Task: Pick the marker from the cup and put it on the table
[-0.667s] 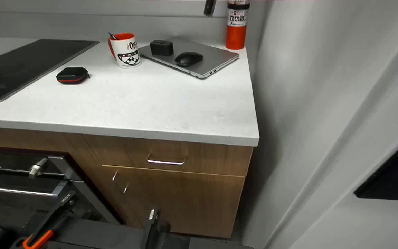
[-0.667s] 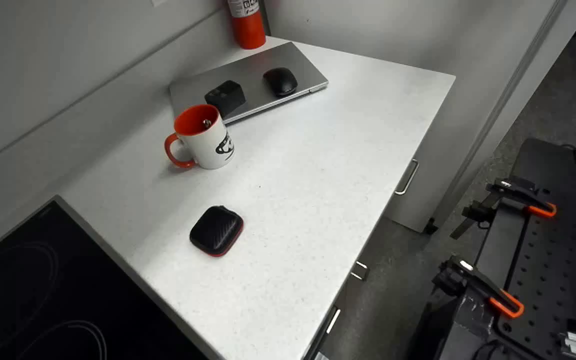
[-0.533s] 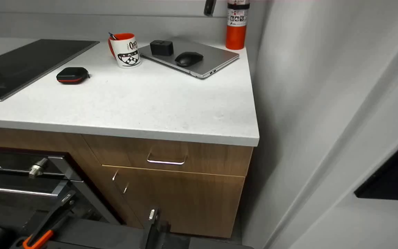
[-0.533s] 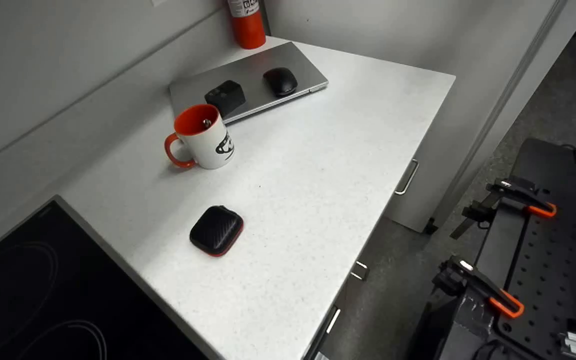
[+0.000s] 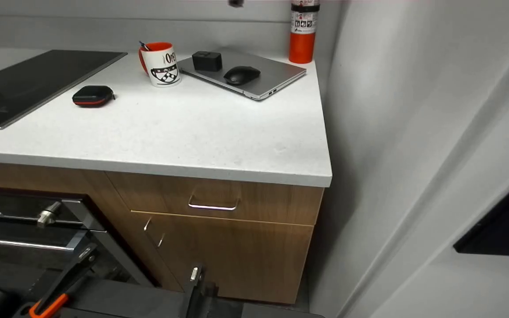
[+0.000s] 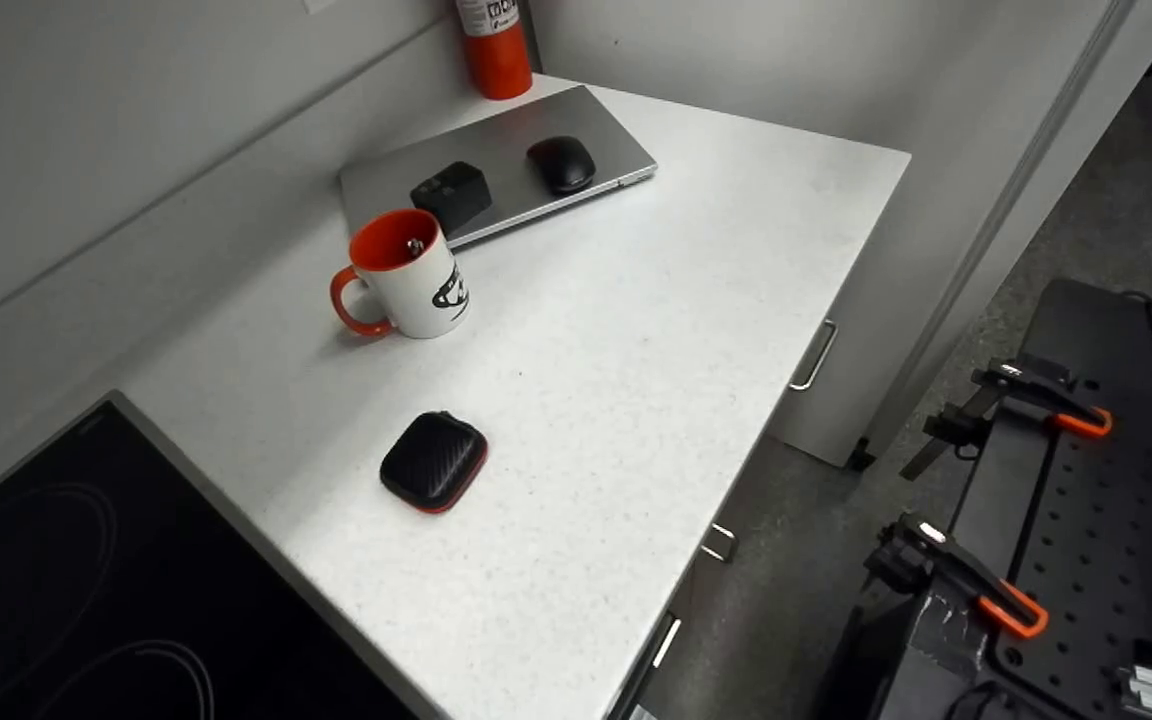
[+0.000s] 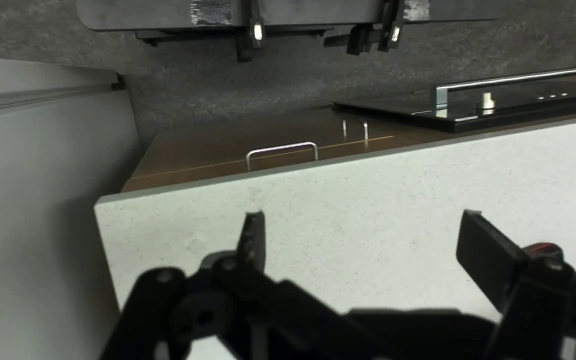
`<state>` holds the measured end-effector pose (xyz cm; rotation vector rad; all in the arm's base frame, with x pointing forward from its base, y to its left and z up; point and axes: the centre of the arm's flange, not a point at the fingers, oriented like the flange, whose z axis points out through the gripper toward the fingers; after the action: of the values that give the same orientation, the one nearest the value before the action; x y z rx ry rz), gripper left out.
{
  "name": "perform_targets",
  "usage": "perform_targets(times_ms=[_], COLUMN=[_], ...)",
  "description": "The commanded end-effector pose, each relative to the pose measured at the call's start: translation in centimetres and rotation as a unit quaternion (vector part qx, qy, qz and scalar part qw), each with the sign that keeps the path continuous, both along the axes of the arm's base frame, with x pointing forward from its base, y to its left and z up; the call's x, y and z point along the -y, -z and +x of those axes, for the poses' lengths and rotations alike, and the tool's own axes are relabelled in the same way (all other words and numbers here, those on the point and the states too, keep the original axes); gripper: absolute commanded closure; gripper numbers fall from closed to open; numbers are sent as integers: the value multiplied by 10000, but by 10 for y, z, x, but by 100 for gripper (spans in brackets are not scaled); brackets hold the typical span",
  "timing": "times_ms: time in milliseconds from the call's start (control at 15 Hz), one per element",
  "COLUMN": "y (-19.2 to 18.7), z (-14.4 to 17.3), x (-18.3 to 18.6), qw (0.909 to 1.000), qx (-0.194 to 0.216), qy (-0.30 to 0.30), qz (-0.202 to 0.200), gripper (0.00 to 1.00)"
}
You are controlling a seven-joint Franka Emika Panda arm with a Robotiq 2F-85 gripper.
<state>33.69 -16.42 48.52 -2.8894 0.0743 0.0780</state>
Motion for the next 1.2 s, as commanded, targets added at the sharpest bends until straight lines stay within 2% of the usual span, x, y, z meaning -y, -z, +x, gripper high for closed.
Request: perform_targets(times_ms=[0, 200, 267, 333, 467, 1133], y=[-22, -31, -18, -23, -27, -23], z=[-81, -137, -86, -102, -117, -119], x=[-14, -16, -13, -11, -12, -15], qw=[9973, 9857, 9919, 9896, 9890, 9884], qx=[-272, -952, -856, -984, -963, -989], qy=[-552, -1068, -713, -792, -830, -860], qz=[-403, -894, -604, -689, -760, -764], gripper=[0, 0, 0, 0, 0, 0])
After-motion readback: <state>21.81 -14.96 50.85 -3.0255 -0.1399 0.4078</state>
